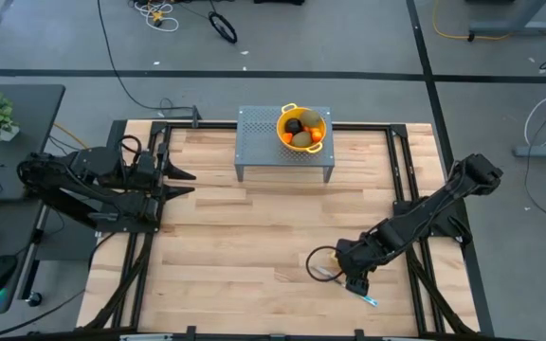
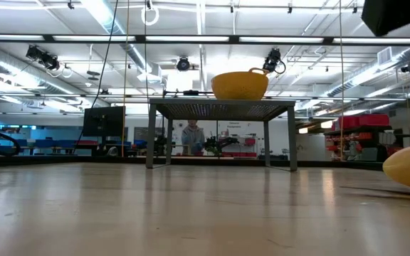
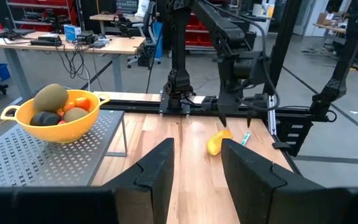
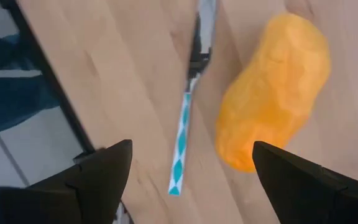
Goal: Pick & Place Fruit
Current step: Put the mango into the yellow strainer bowl on the shelf
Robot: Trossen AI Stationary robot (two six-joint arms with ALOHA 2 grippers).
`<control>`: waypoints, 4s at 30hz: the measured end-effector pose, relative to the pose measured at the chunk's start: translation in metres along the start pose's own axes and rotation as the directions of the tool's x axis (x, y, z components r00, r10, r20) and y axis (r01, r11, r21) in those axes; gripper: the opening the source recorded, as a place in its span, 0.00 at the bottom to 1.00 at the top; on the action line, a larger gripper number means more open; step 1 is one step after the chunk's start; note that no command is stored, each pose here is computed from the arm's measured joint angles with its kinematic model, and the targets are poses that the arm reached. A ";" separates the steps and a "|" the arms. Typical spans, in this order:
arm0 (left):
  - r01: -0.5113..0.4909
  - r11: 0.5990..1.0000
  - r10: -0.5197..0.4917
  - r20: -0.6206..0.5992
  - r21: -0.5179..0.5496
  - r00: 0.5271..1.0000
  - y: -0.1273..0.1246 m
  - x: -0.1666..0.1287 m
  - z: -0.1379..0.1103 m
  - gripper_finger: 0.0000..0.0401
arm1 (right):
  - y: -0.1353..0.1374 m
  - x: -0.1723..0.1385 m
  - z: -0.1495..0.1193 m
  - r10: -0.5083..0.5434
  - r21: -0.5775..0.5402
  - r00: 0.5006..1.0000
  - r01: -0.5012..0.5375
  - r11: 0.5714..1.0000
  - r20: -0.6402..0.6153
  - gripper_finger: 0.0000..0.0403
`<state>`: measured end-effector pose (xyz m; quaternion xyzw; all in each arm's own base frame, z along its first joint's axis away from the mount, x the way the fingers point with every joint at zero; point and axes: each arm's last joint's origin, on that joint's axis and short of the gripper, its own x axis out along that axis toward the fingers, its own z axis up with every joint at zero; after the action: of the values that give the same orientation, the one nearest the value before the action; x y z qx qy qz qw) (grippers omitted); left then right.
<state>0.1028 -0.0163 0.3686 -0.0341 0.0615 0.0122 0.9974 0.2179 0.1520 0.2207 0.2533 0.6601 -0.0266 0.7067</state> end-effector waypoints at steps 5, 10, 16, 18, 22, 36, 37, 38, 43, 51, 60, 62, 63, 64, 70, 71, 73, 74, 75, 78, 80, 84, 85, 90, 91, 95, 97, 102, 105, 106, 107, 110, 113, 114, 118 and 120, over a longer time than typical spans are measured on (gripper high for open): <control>0.000 1.000 0.000 0.000 0.004 1.000 0.000 0.000 0.000 0.35 | -0.007 0.007 -0.003 -0.037 0.049 0.999 0.037 0.998 -0.008 0.88; 0.000 1.000 0.000 0.000 0.021 1.000 0.000 0.000 0.000 0.35 | -0.012 0.008 -0.003 -0.109 0.069 0.993 0.106 0.992 0.039 0.88; -0.006 1.000 0.006 0.002 0.027 1.000 0.000 0.000 0.000 0.35 | -0.013 0.009 0.000 -0.158 0.072 0.982 0.151 0.986 0.108 0.88; -0.007 1.000 0.007 0.002 0.027 1.000 0.000 0.000 0.000 0.35 | -0.013 0.013 0.001 -0.170 0.060 0.980 0.164 0.985 0.101 0.88; -0.008 1.000 0.008 0.002 0.027 1.000 0.000 0.000 0.000 0.35 | -0.014 0.022 0.003 -0.209 0.034 0.973 0.207 0.978 0.093 0.88; -0.035 0.999 0.035 0.005 0.031 0.999 0.001 0.000 0.000 0.35 | -0.013 0.058 0.011 -0.287 0.037 0.957 0.285 0.958 0.045 0.88; -0.035 0.999 0.034 0.005 0.039 0.999 0.001 0.000 0.000 0.35 | -0.013 0.060 0.011 -0.291 0.037 0.956 0.290 0.956 0.042 0.88; -0.035 0.998 0.035 0.004 0.051 0.999 0.001 0.000 0.000 0.35 | -0.013 0.061 0.011 -0.296 0.038 0.954 0.294 0.955 0.039 0.88; -0.035 0.998 0.035 0.004 0.052 0.999 0.001 0.000 0.000 0.35 | -0.014 0.066 0.012 -0.310 0.037 0.950 0.309 0.950 0.036 0.88; -0.035 0.998 0.034 0.005 0.052 0.999 0.001 0.000 0.000 0.35 | -0.012 0.075 0.015 -0.298 0.038 0.953 0.297 0.954 0.045 0.88; -0.035 0.998 0.034 0.005 0.050 0.999 0.001 0.000 0.000 0.35 | -0.012 0.075 0.015 -0.301 0.037 0.953 0.300 0.953 0.044 0.87; -0.035 0.998 0.034 0.005 0.049 0.999 0.001 0.000 0.000 0.35 | -0.012 0.075 0.015 -0.301 0.037 0.952 0.300 0.953 0.043 0.86; -0.035 0.998 0.034 0.005 0.049 0.999 0.001 0.000 0.000 0.35 | -0.012 0.075 0.015 -0.301 0.037 0.953 0.300 0.953 0.044 0.85; -0.035 0.998 0.034 0.004 0.049 0.999 0.001 0.000 0.000 0.35 | -0.012 0.075 0.015 -0.301 0.037 0.953 0.300 0.953 0.043 0.84; -0.035 0.998 0.034 0.005 0.049 0.999 0.001 0.000 0.000 0.35 | -0.012 0.075 0.015 -0.301 0.037 0.953 0.299 0.953 0.043 0.76; -0.034 0.998 0.034 0.004 0.049 0.999 0.001 0.000 0.000 0.35 | -0.012 0.075 0.015 -0.301 0.037 0.953 0.299 0.953 0.043 0.74; -0.035 0.998 0.034 0.004 0.049 0.999 0.001 0.000 0.000 0.35 | -0.012 0.075 0.015 -0.300 0.037 0.953 0.299 0.954 0.042 0.72; -0.035 0.998 0.034 0.005 0.049 0.999 0.001 0.000 0.000 0.35 | -0.012 0.075 0.015 -0.299 0.037 0.953 0.298 0.954 0.041 0.71; -0.035 0.998 0.034 0.004 0.049 0.999 0.001 0.000 0.000 0.35 | -0.012 0.075 0.015 -0.297 0.036 0.954 0.296 0.955 0.038 0.70; -0.034 0.998 0.034 0.005 0.049 0.999 0.001 0.000 0.000 0.35 | -0.012 0.075 0.015 -0.296 0.036 0.955 0.294 0.955 0.035 0.69; -0.035 0.998 0.034 0.004 0.049 0.999 0.001 0.000 0.000 0.35 | -0.012 0.075 0.015 -0.296 0.036 0.955 0.294 0.955 0.035 0.69; -0.034 0.998 0.034 0.005 0.049 0.999 0.001 0.000 0.000 0.35 | -0.012 0.075 0.015 -0.287 0.036 0.958 0.286 0.958 0.022 0.69; -0.035 0.998 0.034 0.005 0.049 0.999 0.001 0.000 0.000 0.35 | -0.011 0.075 0.015 -0.281 0.036 0.960 0.280 0.959 0.016 0.69; -0.035 0.998 0.034 0.005 0.056 0.999 0.001 0.000 0.000 0.35 | -0.011 0.075 0.014 -0.269 0.032 0.963 0.269 0.963 0.000 0.69; -0.035 0.998 0.034 0.005 0.056 0.999 0.001 0.000 0.000 0.35 | -0.011 0.075 0.014 -0.269 0.026 0.963 0.269 0.963 0.000 0.69; -0.035 0.998 0.034 0.004 0.053 0.999 0.001 0.000 0.000 0.35 | -0.013 0.074 0.015 -0.274 0.019 0.962 0.274 0.962 -0.011 0.68; -0.035 0.998 0.034 0.005 0.053 0.999 0.001 0.000 0.000 0.35 | -0.014 0.071 0.016 -0.271 0.026 0.963 0.271 0.962 -0.010 0.68; -0.035 0.998 0.035 0.005 0.053 0.999 0.001 0.000 0.000 0.35 | -0.018 0.058 0.022 -0.244 0.033 0.970 0.243 0.969 0.012 0.68; -0.035 0.998 0.035 0.005 0.060 0.999 0.001 0.000 0.000 0.35 | -0.021 0.048 0.026 -0.227 0.056 0.974 0.225 0.973 0.028 0.68; -0.035 0.998 0.034 0.005 0.060 0.999 0.001 0.000 0.000 0.35 | -0.023 0.045 0.028 -0.221 0.065 0.975 0.218 0.974 0.034 0.68; -0.035 0.998 0.035 0.005 0.061 0.999 0.001 0.000 0.000 0.35 | -0.024 0.041 0.030 -0.215 0.074 0.976 0.212 0.975 0.041 0.68; -0.035 0.998 0.035 0.005 0.061 0.999 0.001 0.000 0.000 0.35 | -0.029 0.032 0.035 -0.194 0.100 0.979 0.187 0.977 0.064 0.68; -0.042 0.997 0.042 0.006 0.062 0.999 0.001 0.000 0.000 0.35 | -0.033 0.024 0.040 -0.180 0.102 0.980 0.171 0.980 0.087 0.68; -0.049 0.997 0.049 0.006 0.063 0.999 0.001 0.000 0.000 0.35 | -0.035 0.021 0.042 -0.179 0.105 0.979 0.169 0.980 0.096 0.68; -0.055 0.996 0.055 0.007 0.064 0.998 0.002 0.000 0.000 0.35 | -0.041 0.013 0.047 -0.189 0.111 0.972 0.174 0.978 0.141 0.68; -0.055 0.996 0.055 0.007 0.064 0.998 0.002 0.000 0.000 0.35 | -0.044 0.010 0.049 -0.194 0.111 0.969 0.178 0.978 0.155 0.68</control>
<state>0.1027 -0.0147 0.3688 -0.0004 0.0602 0.0377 0.9975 0.2485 0.0978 0.1968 0.2208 0.6181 -0.1455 0.7403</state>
